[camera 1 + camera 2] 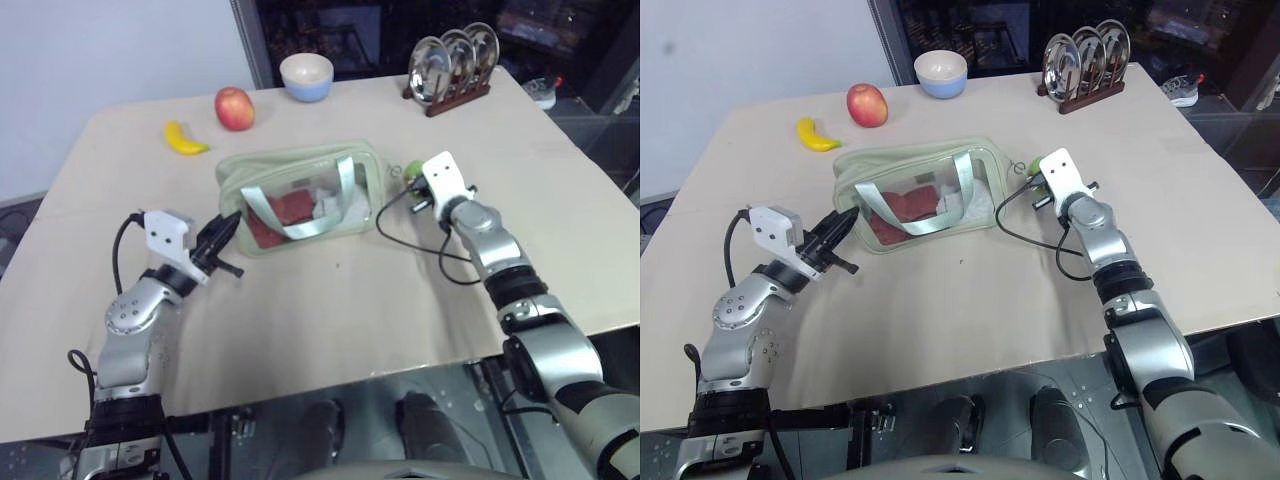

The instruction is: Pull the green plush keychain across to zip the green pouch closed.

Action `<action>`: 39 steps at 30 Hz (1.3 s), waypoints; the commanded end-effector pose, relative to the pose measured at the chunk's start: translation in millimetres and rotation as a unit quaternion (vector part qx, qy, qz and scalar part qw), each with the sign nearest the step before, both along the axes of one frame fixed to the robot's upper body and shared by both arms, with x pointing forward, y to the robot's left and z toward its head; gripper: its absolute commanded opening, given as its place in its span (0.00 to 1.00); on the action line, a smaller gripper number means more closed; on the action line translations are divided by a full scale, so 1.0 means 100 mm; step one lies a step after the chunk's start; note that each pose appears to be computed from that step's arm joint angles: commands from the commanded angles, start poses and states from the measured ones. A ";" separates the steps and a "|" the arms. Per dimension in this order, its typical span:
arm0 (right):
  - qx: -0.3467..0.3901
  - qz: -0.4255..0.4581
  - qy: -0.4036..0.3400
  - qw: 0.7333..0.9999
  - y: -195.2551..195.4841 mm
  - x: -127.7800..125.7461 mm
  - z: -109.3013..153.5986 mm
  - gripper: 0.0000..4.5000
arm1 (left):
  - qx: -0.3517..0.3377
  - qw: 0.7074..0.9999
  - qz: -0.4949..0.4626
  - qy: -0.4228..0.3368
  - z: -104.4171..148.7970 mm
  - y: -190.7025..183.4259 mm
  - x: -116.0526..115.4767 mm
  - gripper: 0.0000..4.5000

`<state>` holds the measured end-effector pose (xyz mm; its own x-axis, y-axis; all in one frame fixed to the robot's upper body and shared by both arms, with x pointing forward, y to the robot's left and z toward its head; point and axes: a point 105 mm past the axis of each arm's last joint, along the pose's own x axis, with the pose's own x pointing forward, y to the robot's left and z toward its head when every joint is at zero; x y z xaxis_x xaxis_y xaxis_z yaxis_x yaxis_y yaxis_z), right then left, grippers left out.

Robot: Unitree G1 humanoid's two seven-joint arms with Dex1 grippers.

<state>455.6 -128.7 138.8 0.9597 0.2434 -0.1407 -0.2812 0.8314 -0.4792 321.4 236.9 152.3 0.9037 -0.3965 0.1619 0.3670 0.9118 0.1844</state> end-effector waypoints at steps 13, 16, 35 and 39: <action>-0.319 0.133 -0.095 0.934 0.12 -0.20 -0.26 0.01 | -0.004 0.999 0.044 -0.003 0.08 0.23 0.03 0.00; -0.380 0.157 -0.110 0.905 0.13 -0.21 -0.31 0.01 | -0.004 0.999 0.039 -0.005 0.10 0.20 0.05 0.00; -0.022 0.142 -0.082 0.986 0.05 -0.30 0.45 0.23 | 0.008 0.997 -0.056 -0.051 0.28 -0.19 0.11 0.00; 0.020 0.165 -0.054 0.985 -0.02 -0.49 0.52 0.65 | 0.000 0.997 -0.062 -0.045 0.31 -0.18 0.17 0.00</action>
<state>413.0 -126.8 169.7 0.8440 0.5305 -0.0789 -0.4901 0.7030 -0.5154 338.8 216.1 169.3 0.8420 -0.5016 0.1986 0.4630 0.8609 0.2111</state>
